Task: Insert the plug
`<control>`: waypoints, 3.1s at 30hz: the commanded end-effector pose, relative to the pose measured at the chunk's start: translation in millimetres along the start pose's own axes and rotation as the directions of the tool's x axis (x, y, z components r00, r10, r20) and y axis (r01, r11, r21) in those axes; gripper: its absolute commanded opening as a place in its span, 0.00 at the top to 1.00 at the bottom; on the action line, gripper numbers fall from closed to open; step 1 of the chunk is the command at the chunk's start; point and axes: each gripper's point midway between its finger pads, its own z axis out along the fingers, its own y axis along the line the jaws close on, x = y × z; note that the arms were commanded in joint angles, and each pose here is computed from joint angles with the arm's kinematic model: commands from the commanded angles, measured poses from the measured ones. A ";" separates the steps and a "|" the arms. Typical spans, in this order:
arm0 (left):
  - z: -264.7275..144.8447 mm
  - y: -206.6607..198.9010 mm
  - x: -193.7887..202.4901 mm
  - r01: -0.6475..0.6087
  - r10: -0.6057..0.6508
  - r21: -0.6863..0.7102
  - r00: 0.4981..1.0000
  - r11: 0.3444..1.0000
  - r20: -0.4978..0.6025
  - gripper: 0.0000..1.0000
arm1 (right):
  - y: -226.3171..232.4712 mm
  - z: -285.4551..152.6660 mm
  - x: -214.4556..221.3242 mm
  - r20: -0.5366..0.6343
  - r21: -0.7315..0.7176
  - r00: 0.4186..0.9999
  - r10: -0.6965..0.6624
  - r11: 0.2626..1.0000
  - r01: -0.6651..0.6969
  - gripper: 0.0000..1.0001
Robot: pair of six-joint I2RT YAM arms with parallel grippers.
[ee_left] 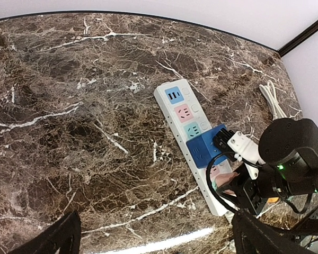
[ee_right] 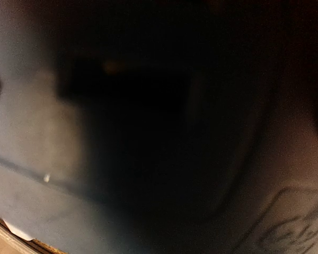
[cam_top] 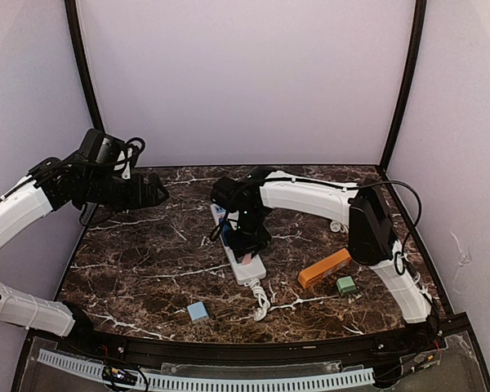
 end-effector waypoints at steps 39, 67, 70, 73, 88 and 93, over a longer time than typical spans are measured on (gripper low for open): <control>-7.9 2.8 5.0 -0.115 0.115 -0.001 0.993 0.993 -0.026 0.00 | -34.0 -97.7 23.7 0.116 0.070 0.993 0.017 0.997 -0.025 0.20; 47.5 -129.4 63.4 -0.487 0.542 0.299 0.829 0.821 -0.138 0.06 | -176.3 -115.4 107.4 0.140 -0.166 0.669 0.730 0.683 -0.711 0.28; 67.4 -149.0 85.7 -0.543 0.615 0.331 0.770 0.772 -0.169 0.10 | -189.9 -120.3 104.2 0.159 -0.191 0.633 0.757 0.653 -0.733 0.28; 80.0 -168.6 102.2 -0.572 0.659 0.366 0.730 0.734 -0.179 0.13 | -199.6 -128.4 100.5 0.171 -0.217 0.601 0.781 0.625 -0.750 0.28; 111.7 -250.3 188.9 -0.592 0.752 0.505 0.628 0.628 -0.198 0.13 | -218.3 -209.0 82.1 0.339 -0.332 0.486 0.806 0.585 -0.740 0.24; 133.7 -249.9 198.6 -0.577 0.724 0.466 0.646 0.671 -0.243 0.15 | -225.9 -229.6 84.0 0.425 -0.346 0.464 0.778 0.613 -0.711 0.23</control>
